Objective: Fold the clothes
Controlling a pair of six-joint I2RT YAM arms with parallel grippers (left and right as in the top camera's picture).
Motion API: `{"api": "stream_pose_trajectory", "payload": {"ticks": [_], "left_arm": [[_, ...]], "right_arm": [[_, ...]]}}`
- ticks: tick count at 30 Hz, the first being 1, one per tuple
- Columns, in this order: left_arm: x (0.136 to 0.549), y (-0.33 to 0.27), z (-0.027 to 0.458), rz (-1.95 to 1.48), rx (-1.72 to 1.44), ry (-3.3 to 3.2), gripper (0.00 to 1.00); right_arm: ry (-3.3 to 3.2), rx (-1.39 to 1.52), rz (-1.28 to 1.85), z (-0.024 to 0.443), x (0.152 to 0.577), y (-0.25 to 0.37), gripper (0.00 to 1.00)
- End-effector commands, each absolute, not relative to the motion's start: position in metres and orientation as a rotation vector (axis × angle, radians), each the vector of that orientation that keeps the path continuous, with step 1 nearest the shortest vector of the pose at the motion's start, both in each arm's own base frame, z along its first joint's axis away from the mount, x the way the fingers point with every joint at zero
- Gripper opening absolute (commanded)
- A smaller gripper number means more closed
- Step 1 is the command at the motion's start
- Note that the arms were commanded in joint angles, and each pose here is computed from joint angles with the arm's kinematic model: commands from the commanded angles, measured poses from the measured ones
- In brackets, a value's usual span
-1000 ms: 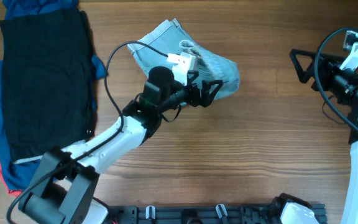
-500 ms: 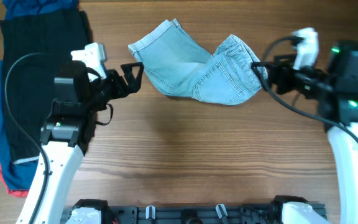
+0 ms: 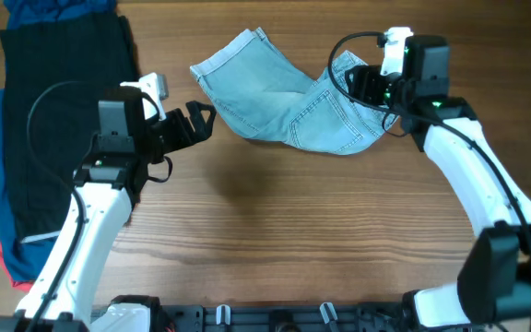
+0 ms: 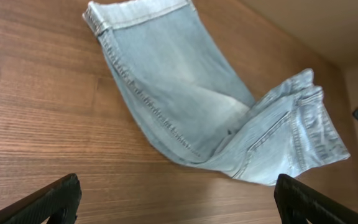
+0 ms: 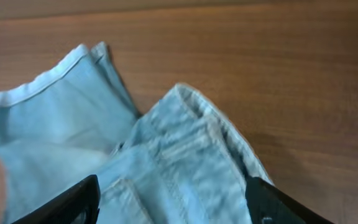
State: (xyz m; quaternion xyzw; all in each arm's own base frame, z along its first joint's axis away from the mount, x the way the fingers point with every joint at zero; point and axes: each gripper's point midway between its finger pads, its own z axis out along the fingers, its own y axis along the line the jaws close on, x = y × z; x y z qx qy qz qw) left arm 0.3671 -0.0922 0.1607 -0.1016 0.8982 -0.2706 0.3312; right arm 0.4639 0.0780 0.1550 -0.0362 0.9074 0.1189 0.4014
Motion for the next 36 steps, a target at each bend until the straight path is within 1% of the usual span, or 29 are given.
{"api": "stream_pose_trajectory", "payload": {"ticks": [1,4,9,13,14,16,17,18,21,25,28,31,36], "left_arm": [[0.371,-0.090,0.155,-0.665,-0.213,2.360,1.00],[0.373,-0.084,0.153,-0.626,-0.230,2.360,1.00],[0.375,-0.080,0.150,-0.592,-0.247,2.363,1.00],[0.376,-0.078,0.146,-0.580,-0.254,2.372,1.00],[0.376,-0.077,0.144,-0.571,-0.259,2.375,0.99],[0.376,-0.077,0.144,-0.571,-0.260,2.377,1.00],[0.376,-0.077,0.144,-0.571,-0.259,2.377,1.00],[0.376,-0.077,0.144,-0.571,-0.260,2.376,1.00],[0.377,-0.077,0.144,-0.571,-0.259,2.375,1.00],[0.380,-0.076,0.148,-0.555,-0.231,2.355,1.00],[0.381,-0.076,0.159,-0.542,-0.189,2.339,1.00],[0.378,-0.076,0.171,-0.541,-0.189,2.342,1.00],[0.369,-0.078,0.194,-0.558,-0.176,2.318,1.00]], "right_arm": [[2.305,-0.065,0.250,0.131,0.482,0.073,0.71],[2.301,-0.066,0.251,0.111,0.495,0.074,0.68],[2.285,-0.066,0.251,0.086,0.511,0.076,0.68],[2.287,-0.068,0.265,0.077,0.513,0.078,0.43],[2.288,-0.068,0.267,0.076,0.513,0.078,0.31],[2.275,-0.069,0.266,0.083,0.514,0.078,0.12],[2.256,-0.053,0.271,0.096,0.513,0.076,0.04],[2.244,-0.038,0.279,0.105,0.512,0.075,0.04],[2.182,-0.035,0.285,0.152,0.503,0.073,0.04],[2.092,-0.028,0.284,0.234,0.473,0.066,0.04],[1.951,-0.040,0.286,0.317,0.437,0.062,0.04],[1.829,-0.060,0.302,0.386,0.396,0.061,0.04],[1.646,-0.116,0.382,0.473,0.323,0.068,0.04]]}}
